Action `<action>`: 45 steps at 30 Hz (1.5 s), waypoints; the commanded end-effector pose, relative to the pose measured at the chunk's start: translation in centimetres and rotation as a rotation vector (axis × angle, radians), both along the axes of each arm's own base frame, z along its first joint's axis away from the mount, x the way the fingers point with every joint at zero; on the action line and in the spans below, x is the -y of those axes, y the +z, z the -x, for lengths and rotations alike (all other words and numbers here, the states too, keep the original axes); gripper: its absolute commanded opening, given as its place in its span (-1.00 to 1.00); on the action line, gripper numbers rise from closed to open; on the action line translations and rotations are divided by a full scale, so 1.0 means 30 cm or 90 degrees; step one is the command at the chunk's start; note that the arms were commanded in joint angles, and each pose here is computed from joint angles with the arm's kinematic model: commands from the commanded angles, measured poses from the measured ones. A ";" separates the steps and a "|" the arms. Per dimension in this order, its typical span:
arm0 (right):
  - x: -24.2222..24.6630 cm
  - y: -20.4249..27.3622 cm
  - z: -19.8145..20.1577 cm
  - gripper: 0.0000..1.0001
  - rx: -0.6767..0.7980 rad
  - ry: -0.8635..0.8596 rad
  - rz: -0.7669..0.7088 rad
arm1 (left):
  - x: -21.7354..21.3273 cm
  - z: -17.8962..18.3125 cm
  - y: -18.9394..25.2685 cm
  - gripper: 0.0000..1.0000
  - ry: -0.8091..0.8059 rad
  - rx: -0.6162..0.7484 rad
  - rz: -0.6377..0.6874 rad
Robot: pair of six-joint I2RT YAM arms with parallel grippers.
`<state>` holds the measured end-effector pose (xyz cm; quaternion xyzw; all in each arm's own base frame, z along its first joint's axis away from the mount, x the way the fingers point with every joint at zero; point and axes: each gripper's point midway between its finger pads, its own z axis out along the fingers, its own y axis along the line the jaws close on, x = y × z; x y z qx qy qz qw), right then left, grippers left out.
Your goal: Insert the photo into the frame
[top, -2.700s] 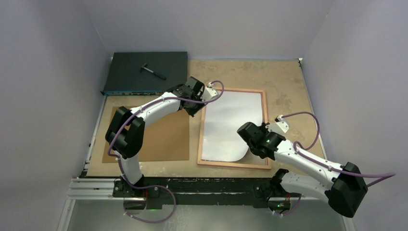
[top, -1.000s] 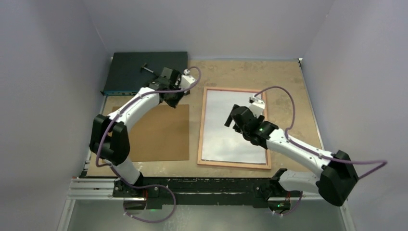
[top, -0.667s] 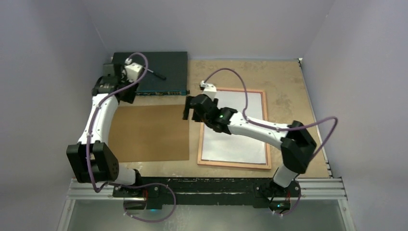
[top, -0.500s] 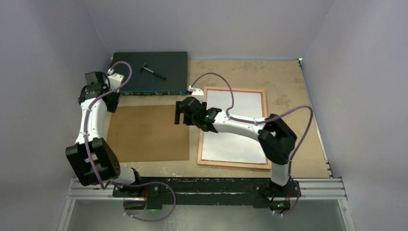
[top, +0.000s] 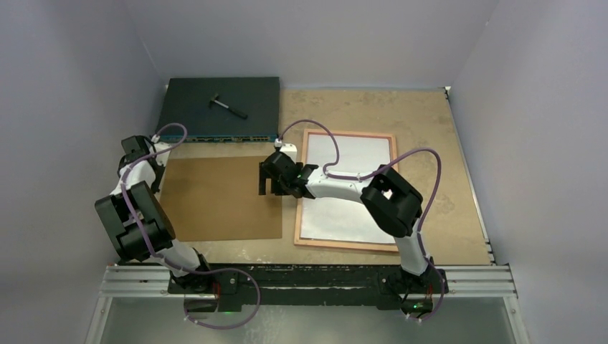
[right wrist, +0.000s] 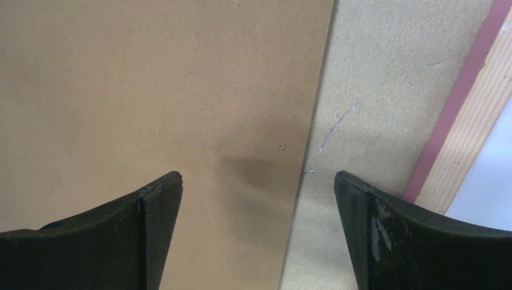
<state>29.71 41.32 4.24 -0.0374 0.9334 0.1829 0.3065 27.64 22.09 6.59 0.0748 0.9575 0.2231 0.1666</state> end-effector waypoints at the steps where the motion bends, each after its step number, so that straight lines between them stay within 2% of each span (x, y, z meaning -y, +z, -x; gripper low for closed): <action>1: -0.029 0.043 -0.019 0.97 0.004 -0.013 -0.034 | -0.026 -0.039 -0.025 -0.61 -0.008 0.043 -0.027; 17: 0.005 -0.075 -0.016 0.97 -0.031 -0.064 -0.051 | 0.077 0.005 -0.260 -0.71 -0.016 -0.012 0.094; 26: -0.071 -0.085 0.013 0.97 -0.069 -0.027 -0.129 | 0.204 0.053 -0.344 -1.00 -0.041 -0.056 0.218; 33: -0.126 0.026 0.012 0.96 -0.081 -0.017 -0.234 | 0.264 0.096 -0.418 -1.00 -0.068 -0.113 0.278; 37: -0.128 0.131 -0.025 0.95 -0.071 -0.015 -0.306 | 0.309 0.106 -0.424 -1.00 -0.090 -0.126 0.294; 45: -0.112 0.245 -0.045 0.89 -0.072 -0.006 -0.394 | 0.405 0.103 -0.398 -1.00 -0.150 -0.148 0.318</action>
